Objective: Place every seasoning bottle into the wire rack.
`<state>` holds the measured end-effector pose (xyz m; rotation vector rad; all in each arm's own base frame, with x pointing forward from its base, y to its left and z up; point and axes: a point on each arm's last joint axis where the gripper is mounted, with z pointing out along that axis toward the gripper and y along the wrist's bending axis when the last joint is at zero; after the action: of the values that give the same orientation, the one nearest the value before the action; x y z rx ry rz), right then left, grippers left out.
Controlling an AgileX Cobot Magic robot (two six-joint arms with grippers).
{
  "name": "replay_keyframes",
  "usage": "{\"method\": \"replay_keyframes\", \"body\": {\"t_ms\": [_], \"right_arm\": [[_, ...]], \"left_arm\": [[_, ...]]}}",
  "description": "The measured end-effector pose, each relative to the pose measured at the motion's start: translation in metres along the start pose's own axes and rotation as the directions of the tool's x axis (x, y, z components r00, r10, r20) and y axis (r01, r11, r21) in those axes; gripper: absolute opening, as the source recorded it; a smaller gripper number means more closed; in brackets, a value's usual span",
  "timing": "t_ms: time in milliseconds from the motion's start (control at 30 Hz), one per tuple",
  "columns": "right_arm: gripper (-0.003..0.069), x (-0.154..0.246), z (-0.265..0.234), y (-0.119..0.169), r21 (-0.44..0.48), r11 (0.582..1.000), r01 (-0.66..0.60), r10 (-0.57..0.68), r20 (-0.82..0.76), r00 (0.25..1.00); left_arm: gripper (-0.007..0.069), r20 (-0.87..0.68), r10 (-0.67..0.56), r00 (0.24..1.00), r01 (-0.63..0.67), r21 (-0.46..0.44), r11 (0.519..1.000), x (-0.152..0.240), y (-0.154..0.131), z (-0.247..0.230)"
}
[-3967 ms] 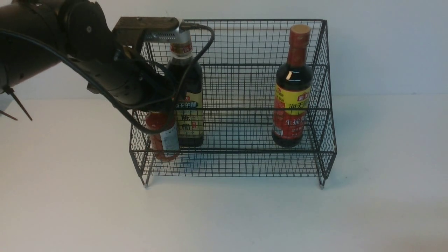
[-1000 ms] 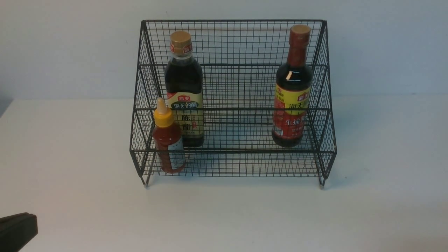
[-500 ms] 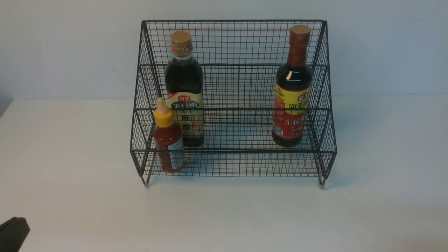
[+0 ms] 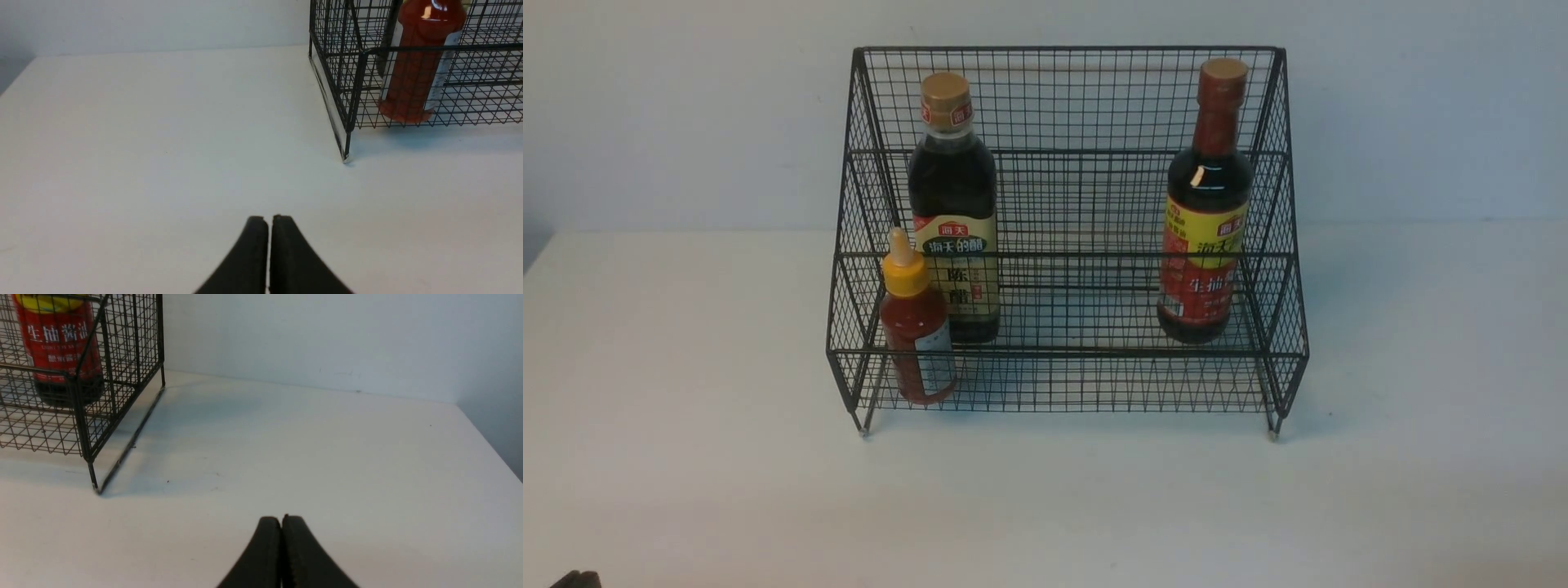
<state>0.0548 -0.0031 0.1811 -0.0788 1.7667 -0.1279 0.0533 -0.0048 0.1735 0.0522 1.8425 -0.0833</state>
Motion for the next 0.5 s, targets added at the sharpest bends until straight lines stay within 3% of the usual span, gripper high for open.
{"method": "replay_keyframes", "body": {"t_ms": [267, 500], "right_arm": [[-0.0015, 0.0, 0.0, 0.0, 0.0, 1.0, 0.0, 0.0, 0.0, 1.0], [-0.0015, 0.0, 0.0, 0.0, 0.0, 1.0, 0.0, 0.0, 0.0, 1.0]], "left_arm": [[-0.0005, -0.028, 0.003, 1.0, -0.005, -0.066, 0.998, 0.0027, 0.0037, -0.0001], [-0.0005, -0.029, 0.001, 1.0, -0.003, -0.071, 0.997, 0.0028, 0.004, -0.0001]]}}
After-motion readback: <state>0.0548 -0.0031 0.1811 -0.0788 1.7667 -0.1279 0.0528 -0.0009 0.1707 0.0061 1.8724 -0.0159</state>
